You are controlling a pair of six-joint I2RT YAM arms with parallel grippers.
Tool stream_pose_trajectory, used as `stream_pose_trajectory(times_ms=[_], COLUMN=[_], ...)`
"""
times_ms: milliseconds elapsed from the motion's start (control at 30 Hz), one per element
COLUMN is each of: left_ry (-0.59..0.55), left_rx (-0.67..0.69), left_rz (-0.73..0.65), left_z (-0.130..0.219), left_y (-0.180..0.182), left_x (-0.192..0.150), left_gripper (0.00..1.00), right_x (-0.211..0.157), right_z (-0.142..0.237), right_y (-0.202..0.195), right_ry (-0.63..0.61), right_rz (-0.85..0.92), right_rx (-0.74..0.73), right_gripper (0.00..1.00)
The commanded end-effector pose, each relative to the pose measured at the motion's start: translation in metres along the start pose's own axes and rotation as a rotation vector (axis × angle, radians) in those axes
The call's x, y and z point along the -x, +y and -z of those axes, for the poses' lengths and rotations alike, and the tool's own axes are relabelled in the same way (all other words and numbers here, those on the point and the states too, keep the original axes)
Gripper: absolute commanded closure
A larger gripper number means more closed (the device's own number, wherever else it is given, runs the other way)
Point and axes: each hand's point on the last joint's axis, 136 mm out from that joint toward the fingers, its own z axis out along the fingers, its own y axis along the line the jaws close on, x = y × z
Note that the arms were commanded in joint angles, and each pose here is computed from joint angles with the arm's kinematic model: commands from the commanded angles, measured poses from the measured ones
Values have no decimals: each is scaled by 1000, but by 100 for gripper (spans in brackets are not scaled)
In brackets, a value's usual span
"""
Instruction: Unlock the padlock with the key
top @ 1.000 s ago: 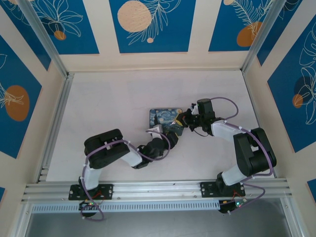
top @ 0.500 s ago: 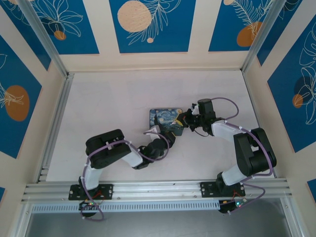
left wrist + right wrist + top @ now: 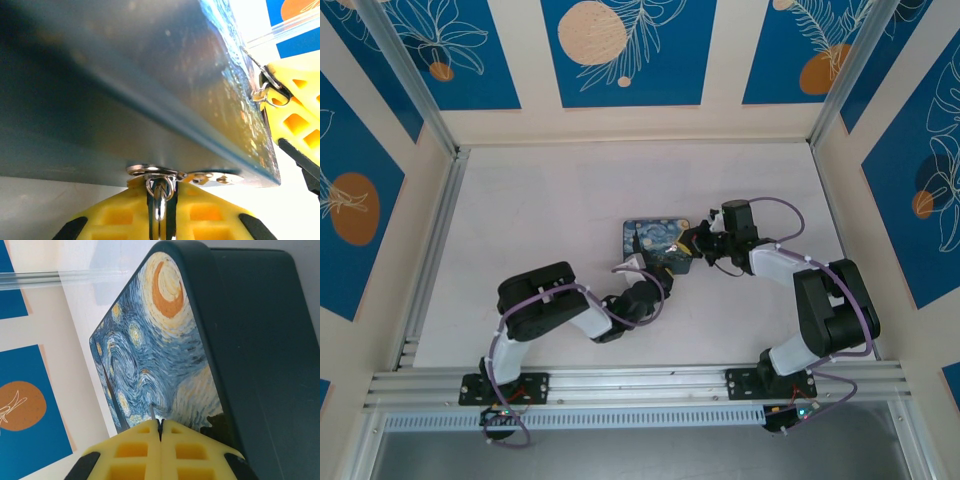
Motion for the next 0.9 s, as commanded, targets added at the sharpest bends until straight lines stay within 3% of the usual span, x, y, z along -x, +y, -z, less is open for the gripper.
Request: stream_pose_trajectory(times_ms=[0, 200, 367, 667, 867], left_ry=[66, 121, 208, 477, 547], left_rx=[118, 116, 125, 65, 33], left_rz=[11, 39, 40, -8, -53], left_z=[0, 2, 5, 5, 15], left_y=[41, 32, 23, -4, -14], left_x=[-19, -21, -25, -33, -20], left_gripper=[91, 100, 100, 100, 100], right_x=[-3, 1, -9, -60, -93], right_z=[11, 34, 57, 80, 91], right_y=[8, 36, 48, 20, -11], right_ry=[7, -13, -18, 63, 79], right_rz=[26, 69, 105, 127, 106], right_rx=[24, 85, 123, 196, 222], right_gripper=[100, 100, 100, 100, 100])
